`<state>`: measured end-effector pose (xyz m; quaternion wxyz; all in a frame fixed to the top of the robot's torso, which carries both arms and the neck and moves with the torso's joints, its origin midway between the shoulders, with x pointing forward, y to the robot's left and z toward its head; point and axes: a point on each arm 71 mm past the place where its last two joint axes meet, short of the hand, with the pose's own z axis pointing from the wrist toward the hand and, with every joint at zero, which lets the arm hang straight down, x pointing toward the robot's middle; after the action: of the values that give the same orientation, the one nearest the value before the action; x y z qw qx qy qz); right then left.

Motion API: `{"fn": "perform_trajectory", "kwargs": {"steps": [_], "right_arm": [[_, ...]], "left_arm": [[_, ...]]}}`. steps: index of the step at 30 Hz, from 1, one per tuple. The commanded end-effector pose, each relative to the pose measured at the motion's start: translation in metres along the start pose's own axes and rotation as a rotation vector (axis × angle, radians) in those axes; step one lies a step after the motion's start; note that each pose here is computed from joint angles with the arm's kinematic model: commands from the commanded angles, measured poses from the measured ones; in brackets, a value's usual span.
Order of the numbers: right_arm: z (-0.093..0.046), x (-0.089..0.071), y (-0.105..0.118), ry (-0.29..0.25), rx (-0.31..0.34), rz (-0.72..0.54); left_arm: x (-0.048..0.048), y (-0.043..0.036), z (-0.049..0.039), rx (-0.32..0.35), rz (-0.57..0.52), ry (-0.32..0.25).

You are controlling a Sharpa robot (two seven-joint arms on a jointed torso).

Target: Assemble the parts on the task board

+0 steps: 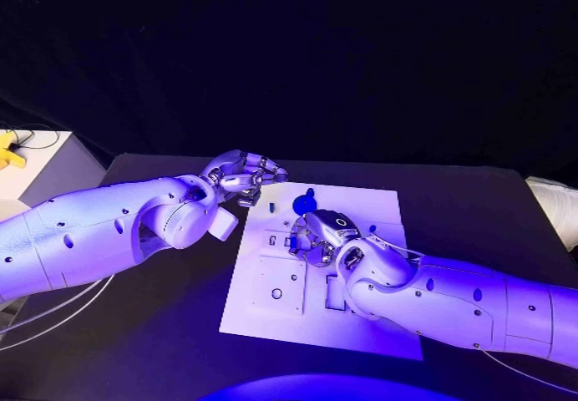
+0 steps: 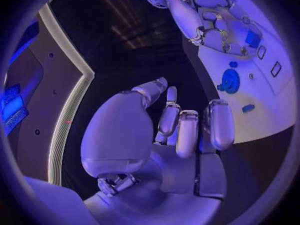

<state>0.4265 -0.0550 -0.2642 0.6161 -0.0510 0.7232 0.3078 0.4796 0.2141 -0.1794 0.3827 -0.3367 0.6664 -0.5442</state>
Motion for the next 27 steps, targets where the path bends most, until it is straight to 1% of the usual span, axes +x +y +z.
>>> {"fn": "perform_trajectory", "kwargs": {"steps": [1, 14, 27], "right_arm": [[-0.0003, 0.0029, -0.0002, 0.022, 0.001, -0.020], [-0.0003, 0.0041, -0.0011, 0.039, 0.012, -0.026], [-0.0006, 0.0034, 0.0001, 0.028, 0.008, -0.020]], "left_arm": [[0.0027, -0.0007, 0.0006, 0.004, 0.001, 0.024], [0.0029, -0.0009, 0.0004, 0.007, 0.000, 0.027], [0.0022, -0.0007, 0.0000, 0.004, 0.002, 0.026]]}}
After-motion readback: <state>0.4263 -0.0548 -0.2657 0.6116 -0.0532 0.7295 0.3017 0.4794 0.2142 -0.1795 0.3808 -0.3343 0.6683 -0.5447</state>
